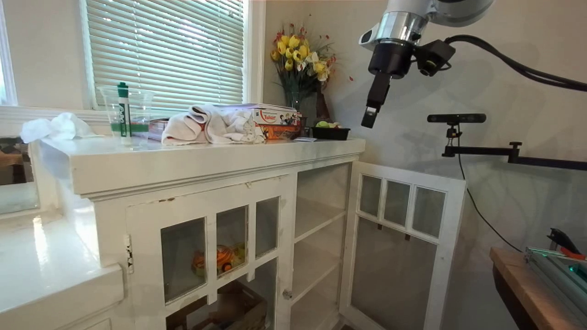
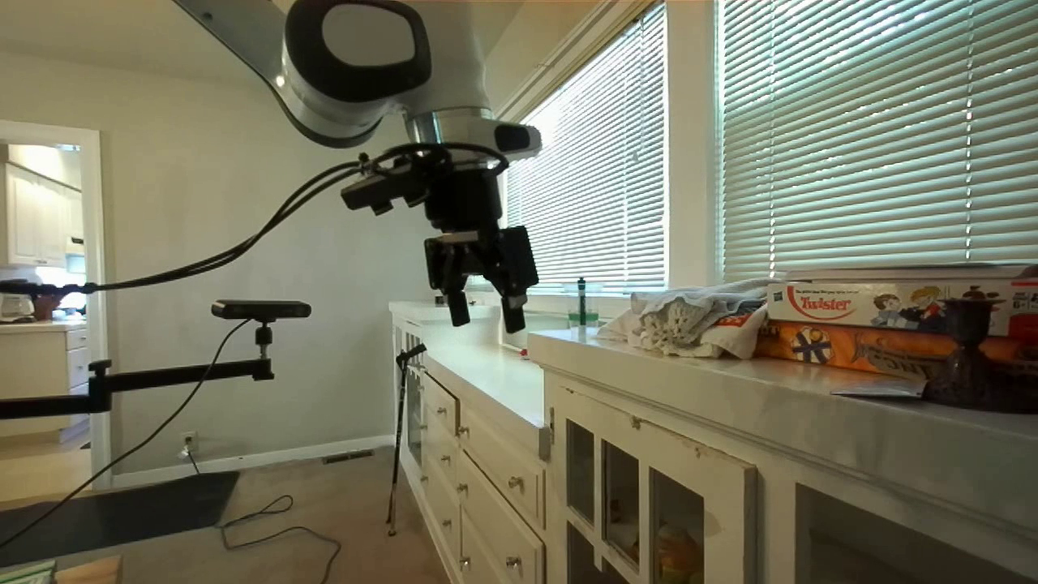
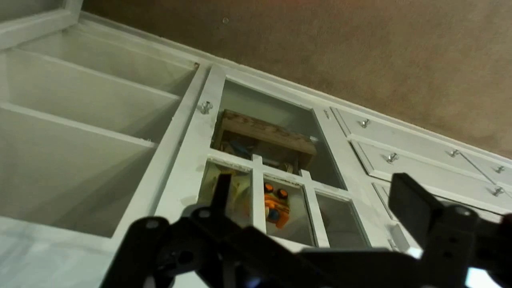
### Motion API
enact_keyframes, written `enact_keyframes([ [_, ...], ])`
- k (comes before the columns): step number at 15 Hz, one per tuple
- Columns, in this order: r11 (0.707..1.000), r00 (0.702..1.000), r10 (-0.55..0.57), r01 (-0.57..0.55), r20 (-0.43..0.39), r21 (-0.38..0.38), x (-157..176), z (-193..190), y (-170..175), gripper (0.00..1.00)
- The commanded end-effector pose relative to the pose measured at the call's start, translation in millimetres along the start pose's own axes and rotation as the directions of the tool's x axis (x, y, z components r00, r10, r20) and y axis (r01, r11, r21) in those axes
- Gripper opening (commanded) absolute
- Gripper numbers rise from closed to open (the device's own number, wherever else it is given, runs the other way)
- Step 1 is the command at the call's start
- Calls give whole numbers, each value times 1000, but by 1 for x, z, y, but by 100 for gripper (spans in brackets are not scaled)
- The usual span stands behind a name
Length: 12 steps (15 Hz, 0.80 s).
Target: Pick up the white towel and place it on the open cabinet door
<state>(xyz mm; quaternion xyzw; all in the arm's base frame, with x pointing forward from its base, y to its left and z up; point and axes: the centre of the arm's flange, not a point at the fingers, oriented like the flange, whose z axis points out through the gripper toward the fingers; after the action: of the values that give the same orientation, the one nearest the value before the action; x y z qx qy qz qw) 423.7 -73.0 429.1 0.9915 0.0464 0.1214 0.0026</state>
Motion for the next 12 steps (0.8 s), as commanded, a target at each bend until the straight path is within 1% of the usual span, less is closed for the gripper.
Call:
enact_keyframes([
  [1,997,995,-72,71,-65,-22,43,-4,-16,100],
  [4,991,984,-131,127,-120,-41,74,-11,-33,100],
  [6,983,971,-179,172,-160,-60,97,-14,-42,100],
  [10,959,929,-282,263,-242,-108,146,-22,-58,100],
  [12,942,907,-332,308,-261,-130,171,-22,-64,100],
])
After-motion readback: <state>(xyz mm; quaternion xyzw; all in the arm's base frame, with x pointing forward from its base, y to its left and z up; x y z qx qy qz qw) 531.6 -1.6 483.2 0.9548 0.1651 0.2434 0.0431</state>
